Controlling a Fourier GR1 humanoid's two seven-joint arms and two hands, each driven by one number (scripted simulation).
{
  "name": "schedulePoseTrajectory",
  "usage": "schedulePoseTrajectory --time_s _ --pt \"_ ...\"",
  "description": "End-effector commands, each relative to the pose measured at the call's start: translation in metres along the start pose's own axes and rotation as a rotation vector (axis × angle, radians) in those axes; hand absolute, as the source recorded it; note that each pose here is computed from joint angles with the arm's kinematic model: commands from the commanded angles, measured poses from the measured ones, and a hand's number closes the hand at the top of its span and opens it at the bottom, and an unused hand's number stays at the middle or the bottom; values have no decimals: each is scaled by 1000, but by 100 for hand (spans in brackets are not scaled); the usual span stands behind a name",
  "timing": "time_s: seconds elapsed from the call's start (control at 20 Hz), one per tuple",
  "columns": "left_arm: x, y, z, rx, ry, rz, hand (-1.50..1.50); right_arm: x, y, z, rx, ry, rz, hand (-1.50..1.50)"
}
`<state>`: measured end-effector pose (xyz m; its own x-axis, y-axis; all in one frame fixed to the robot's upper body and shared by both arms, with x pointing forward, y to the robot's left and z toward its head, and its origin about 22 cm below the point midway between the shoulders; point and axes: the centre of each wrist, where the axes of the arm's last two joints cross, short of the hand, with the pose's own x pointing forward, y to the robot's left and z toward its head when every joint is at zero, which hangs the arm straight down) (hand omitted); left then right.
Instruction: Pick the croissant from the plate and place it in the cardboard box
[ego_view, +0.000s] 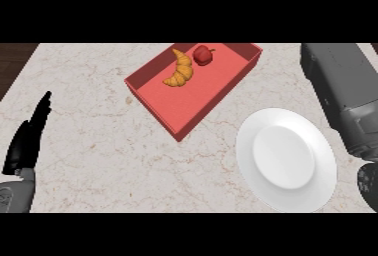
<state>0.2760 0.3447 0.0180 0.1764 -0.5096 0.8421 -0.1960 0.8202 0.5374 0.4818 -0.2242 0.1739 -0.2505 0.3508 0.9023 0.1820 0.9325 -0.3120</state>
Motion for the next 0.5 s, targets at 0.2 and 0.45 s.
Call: schedulePoseTrajectory --time_s 0.2,0.45 --pt "-6 7 -1 13 19 4 0 -42 -120 17 11 -2 47 -150" --pt "5 16 4 10 9 -18 0 -46 -138 21 103 41 93 -150"
